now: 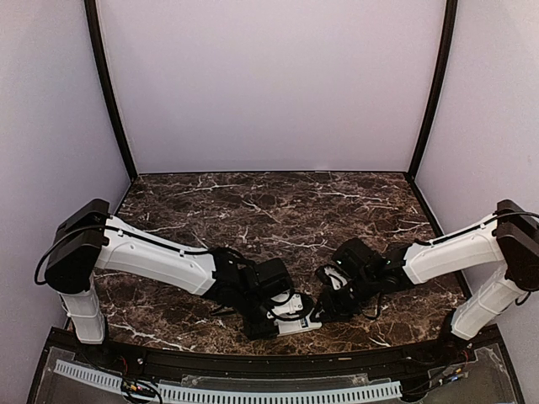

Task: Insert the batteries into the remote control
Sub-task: Load the battery cover onto the remote control without the battery cover.

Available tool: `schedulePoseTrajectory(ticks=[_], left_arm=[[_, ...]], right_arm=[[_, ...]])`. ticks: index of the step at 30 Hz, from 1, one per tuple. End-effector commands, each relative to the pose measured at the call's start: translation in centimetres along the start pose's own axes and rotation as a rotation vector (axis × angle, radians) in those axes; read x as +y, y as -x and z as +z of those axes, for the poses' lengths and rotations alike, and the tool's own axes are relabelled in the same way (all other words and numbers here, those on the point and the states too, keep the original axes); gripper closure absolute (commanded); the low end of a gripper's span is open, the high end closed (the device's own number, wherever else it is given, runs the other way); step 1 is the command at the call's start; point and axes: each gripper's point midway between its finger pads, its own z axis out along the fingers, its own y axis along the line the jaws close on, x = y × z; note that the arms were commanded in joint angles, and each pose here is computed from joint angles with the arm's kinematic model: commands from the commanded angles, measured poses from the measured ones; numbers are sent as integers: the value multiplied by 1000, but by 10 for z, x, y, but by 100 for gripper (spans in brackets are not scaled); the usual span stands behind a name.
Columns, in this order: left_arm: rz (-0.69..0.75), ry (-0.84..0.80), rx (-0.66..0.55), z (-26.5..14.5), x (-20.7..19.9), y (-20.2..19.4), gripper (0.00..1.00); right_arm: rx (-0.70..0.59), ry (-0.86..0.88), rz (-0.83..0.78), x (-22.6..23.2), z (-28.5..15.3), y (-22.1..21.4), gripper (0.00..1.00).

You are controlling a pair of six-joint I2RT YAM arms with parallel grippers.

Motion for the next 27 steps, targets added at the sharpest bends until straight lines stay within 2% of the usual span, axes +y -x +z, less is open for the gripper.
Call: schedulePoseTrajectory(ticks=[1, 27], left_arm=[[-24, -38, 99, 20, -8, -35, 42], [-9, -48, -83, -5, -12, -13, 35]], right_arm=[[7, -43, -8, -1, 2, -2, 70], [21, -89, -36, 6, 8, 3, 66]])
